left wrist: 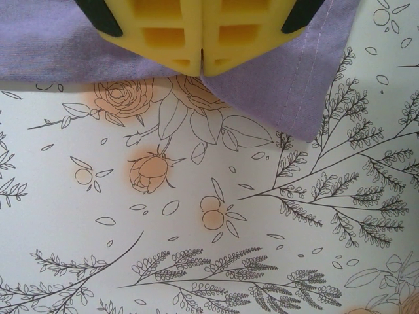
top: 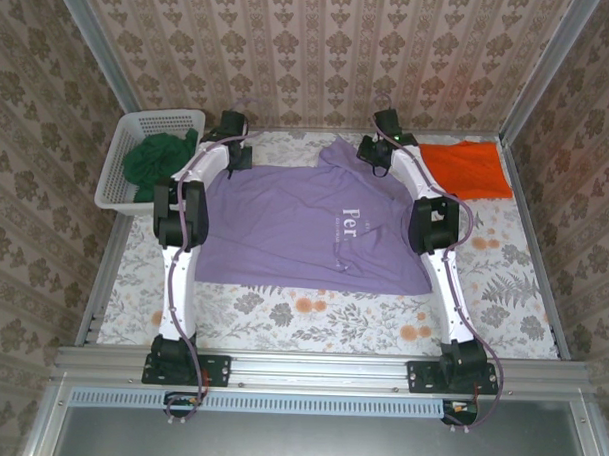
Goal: Fold and stack the t-shirts
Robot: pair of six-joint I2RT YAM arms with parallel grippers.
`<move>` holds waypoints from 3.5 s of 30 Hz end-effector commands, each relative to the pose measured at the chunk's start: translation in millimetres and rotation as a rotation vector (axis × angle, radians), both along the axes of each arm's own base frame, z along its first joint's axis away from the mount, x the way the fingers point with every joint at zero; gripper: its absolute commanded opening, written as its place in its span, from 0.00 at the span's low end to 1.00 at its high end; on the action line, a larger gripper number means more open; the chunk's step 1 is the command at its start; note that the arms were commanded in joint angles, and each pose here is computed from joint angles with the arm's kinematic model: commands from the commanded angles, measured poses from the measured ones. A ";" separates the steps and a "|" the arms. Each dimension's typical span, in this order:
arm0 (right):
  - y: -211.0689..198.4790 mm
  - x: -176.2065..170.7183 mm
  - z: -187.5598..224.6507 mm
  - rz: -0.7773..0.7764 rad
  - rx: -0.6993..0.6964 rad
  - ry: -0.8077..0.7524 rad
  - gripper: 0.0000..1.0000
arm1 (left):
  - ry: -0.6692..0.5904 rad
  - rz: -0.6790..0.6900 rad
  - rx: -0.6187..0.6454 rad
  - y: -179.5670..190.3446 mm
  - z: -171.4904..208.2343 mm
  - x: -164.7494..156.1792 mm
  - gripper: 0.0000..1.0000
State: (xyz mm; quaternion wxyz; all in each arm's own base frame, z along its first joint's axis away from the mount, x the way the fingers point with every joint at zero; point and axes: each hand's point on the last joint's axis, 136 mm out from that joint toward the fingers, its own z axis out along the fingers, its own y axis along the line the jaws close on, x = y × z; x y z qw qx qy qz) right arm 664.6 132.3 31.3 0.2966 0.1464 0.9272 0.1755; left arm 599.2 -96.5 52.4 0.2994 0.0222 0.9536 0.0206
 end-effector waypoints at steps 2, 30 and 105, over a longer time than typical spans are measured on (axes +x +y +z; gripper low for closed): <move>0.1 -3.2 -6.8 0.003 0.013 0.028 0.12 | -0.074 -0.024 -0.003 -3.2 41.8 3.0 0.00; -1.7 -69.6 133.1 0.105 -0.056 -0.203 0.00 | -0.203 -0.072 0.004 -0.2 76.4 -27.0 0.00; -57.1 -253.5 55.8 -0.124 0.027 0.176 0.29 | 0.012 0.233 0.183 29.2 56.3 -113.6 0.61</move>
